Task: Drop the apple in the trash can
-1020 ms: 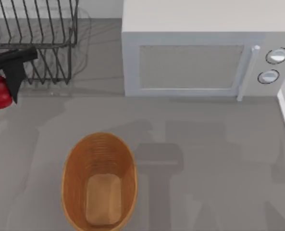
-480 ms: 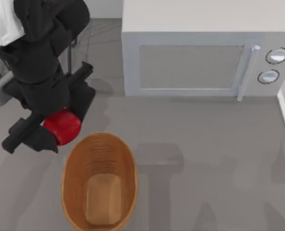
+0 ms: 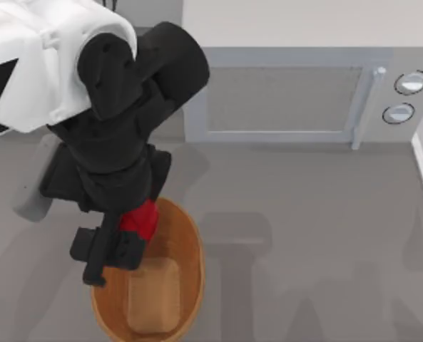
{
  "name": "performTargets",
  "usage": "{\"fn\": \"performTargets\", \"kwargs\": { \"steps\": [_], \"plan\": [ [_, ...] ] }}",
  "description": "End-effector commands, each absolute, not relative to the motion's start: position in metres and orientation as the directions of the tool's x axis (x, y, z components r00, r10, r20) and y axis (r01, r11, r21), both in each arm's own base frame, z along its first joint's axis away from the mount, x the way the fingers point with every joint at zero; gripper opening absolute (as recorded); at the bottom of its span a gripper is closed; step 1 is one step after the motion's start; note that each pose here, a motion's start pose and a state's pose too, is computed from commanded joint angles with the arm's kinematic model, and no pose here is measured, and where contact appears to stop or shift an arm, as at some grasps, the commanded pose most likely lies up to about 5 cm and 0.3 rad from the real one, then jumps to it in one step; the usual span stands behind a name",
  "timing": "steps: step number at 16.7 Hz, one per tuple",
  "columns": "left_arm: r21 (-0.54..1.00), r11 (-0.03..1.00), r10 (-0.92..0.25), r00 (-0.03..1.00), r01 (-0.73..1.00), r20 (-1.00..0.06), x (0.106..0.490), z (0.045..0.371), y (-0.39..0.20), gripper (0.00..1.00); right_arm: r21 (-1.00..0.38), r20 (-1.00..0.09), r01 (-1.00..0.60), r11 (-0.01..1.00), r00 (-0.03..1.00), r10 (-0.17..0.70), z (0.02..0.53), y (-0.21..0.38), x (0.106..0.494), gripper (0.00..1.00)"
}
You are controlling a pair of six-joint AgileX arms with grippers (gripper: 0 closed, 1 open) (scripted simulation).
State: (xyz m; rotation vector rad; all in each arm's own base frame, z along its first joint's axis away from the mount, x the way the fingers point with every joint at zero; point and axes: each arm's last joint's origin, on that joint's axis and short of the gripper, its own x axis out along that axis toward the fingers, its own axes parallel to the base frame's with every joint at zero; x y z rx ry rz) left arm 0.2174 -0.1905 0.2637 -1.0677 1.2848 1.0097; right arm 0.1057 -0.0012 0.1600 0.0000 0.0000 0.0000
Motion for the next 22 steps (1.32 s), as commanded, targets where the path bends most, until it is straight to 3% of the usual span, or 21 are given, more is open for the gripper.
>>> {"fn": "performTargets", "kwargs": {
  "steps": [6, 13, 22],
  "plan": [
    [-0.102, 0.103, 0.009, 0.103, -0.989, -0.995, 0.203, 0.267, -0.202, 0.00, 0.000, 0.000, 0.000, 1.000, 1.000, 0.000, 0.160, -0.001, 0.106, 1.00],
    [-0.102, 0.095, 0.012, 0.103, -0.990, -0.995, 0.204, 0.266, -0.202, 0.00, 0.000, 0.000, 0.000, 1.000, 1.000, 0.000, 0.160, -0.001, 0.106, 1.00],
    [-0.106, 0.098, 0.010, 0.107, -0.990, -0.994, 0.209, 0.198, -0.201, 0.00, 0.000, 0.000, 0.000, 1.000, 1.000, 0.000, 0.160, -0.001, 0.106, 1.00]
  ]
}}
